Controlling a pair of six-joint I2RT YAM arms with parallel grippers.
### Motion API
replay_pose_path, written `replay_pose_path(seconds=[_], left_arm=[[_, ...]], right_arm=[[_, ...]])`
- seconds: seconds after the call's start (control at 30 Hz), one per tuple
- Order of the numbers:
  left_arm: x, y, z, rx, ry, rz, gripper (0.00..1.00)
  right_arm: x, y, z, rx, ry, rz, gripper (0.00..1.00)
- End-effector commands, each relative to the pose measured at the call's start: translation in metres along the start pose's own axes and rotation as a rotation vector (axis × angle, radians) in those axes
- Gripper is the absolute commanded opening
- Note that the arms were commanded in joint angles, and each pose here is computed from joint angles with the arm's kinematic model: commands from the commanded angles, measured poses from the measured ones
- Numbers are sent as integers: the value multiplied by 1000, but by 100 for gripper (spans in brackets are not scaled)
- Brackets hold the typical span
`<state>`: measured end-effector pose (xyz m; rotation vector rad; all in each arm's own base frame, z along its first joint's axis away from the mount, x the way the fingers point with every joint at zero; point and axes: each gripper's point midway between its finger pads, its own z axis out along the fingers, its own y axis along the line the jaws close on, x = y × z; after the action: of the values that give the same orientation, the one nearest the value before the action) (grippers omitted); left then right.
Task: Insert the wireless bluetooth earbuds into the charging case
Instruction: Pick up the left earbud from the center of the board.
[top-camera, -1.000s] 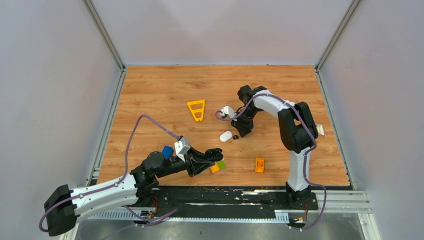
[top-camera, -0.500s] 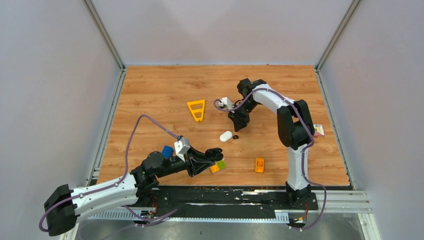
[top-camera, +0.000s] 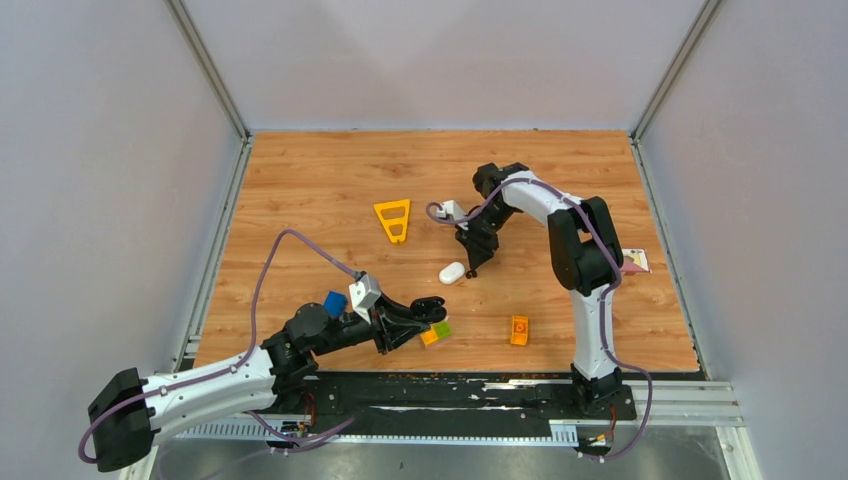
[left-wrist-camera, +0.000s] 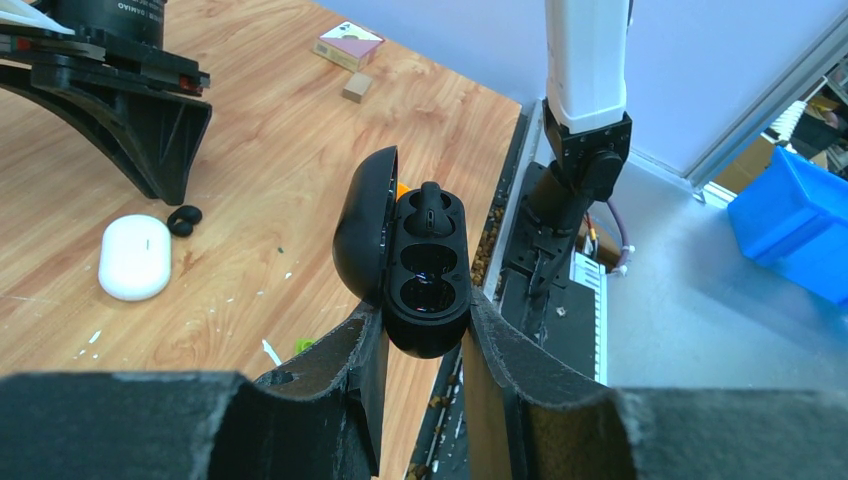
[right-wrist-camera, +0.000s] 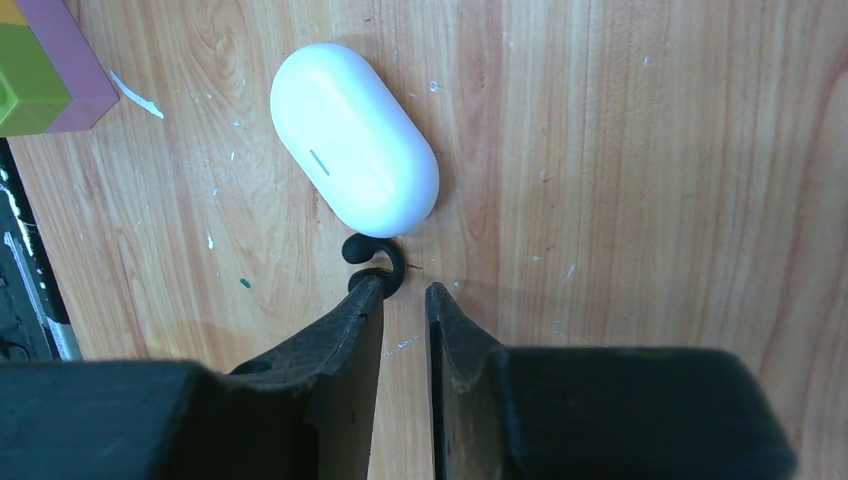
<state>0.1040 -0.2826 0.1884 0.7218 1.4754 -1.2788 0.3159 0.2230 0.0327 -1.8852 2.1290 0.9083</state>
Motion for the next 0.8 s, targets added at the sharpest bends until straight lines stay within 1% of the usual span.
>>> replay_pose_path(seconds=[0.0, 0.53, 0.77], left_arm=[[-11, -3, 2, 9, -44, 4, 0], [-12, -4, 2, 10, -40, 0, 0], [-12, -4, 2, 11, -40, 1, 0]], right_arm=[[-3, 9, 0, -26, -9, -22, 23], [0, 26, 3, -57, 3, -43, 25], [-5, 30, 3, -78, -22, -47, 22]])
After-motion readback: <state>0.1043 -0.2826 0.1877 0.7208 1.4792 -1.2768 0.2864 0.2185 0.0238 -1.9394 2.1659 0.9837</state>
